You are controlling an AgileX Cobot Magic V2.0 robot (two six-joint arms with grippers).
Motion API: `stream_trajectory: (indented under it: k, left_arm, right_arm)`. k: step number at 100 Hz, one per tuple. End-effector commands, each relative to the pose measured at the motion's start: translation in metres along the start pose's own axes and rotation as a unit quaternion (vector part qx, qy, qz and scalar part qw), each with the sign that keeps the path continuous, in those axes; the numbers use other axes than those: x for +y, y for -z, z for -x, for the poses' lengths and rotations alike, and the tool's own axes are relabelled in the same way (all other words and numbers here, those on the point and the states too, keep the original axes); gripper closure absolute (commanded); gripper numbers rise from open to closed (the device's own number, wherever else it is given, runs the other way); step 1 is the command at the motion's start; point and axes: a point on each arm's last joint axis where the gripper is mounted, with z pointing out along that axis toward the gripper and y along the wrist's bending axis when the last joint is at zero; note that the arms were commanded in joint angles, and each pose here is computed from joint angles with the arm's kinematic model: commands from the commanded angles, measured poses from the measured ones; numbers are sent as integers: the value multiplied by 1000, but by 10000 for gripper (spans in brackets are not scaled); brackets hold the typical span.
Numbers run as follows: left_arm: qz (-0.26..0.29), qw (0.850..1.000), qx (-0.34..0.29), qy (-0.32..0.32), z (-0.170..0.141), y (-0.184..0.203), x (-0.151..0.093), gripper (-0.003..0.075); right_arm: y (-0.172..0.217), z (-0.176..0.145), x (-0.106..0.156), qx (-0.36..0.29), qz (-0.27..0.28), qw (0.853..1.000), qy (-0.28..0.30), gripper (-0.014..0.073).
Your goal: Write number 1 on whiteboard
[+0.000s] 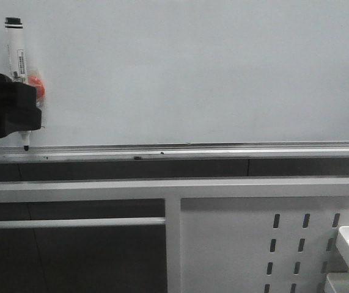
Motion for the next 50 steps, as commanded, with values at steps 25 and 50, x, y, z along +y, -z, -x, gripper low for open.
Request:
stream_trajectory:
  k: [25, 50]
  left_arm:
    - [5, 998, -68, 8, 23, -9, -7, 362]
    - [12, 999, -50, 2, 16, -19, -7, 520]
  right_arm:
    - [1, 17, 3, -45, 7, 999, 11, 308]
    - [1, 17, 3, -45, 7, 999, 11, 308]
